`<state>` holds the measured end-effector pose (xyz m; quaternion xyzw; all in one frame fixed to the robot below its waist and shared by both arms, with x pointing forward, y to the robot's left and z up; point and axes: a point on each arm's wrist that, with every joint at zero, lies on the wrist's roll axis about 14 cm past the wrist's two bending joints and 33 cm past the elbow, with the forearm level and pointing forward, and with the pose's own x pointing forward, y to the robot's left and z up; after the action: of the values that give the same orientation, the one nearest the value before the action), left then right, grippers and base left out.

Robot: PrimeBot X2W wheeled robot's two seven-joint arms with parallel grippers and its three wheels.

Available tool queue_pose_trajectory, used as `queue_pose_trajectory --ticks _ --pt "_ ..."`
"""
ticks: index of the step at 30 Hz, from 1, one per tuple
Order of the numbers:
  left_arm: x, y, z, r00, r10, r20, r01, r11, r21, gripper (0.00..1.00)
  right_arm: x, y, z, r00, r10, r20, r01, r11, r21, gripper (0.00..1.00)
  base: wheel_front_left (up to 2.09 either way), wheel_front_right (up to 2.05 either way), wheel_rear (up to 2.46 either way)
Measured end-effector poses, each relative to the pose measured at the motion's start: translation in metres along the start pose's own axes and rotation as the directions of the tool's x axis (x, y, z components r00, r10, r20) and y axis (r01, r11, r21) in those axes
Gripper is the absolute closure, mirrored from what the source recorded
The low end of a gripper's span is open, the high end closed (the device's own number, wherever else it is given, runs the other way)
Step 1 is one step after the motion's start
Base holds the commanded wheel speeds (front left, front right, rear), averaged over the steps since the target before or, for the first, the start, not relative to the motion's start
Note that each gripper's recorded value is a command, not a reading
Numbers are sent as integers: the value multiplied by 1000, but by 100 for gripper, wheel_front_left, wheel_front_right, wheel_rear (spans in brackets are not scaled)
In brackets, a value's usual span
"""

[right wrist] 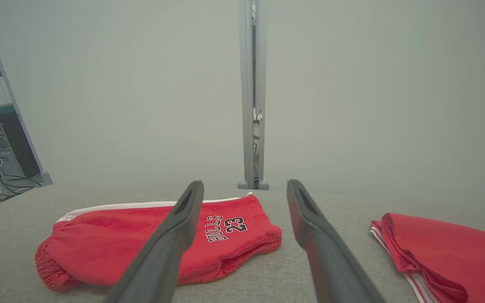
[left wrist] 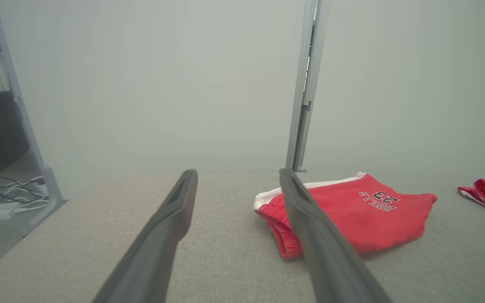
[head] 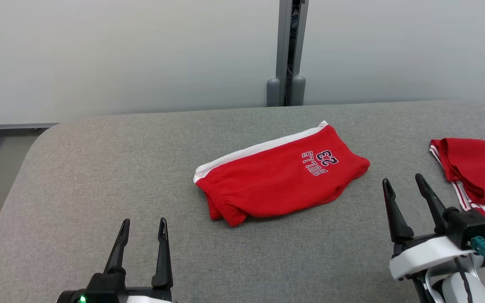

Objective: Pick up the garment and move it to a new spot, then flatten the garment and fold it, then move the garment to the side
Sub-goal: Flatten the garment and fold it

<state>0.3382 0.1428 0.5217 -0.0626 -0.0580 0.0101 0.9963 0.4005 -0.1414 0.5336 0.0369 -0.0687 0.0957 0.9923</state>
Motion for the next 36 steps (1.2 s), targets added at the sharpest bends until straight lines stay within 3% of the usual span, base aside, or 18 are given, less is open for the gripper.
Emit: queue_pose_trajectory --ticks 9,14,19,25,36 --pt "-11 -3 -3 1000 -8 -9 8 1000 16 0 -7 -16 -27 994 -81 -76 91 986 139 0 0 0 0" --pt "-14 -4 -9 1000 -16 -26 16 1000 23 0 13 -20 -54 979 -105 -176 152 948 279 0 0 0 0" --pt "-9 -6 -19 998 -31 -58 33 999 40 0 43 -21 -81 944 -77 -322 211 889 407 0 0 0 0" --pt "-2 0 -31 995 -18 -98 24 998 53 0 69 -32 -113 895 -68 -442 281 855 436 0 0 0 0" --pt "11 8 -51 988 -3 -157 13 998 65 0 94 -33 -167 797 -45 -602 373 821 432 0 0 0 0"
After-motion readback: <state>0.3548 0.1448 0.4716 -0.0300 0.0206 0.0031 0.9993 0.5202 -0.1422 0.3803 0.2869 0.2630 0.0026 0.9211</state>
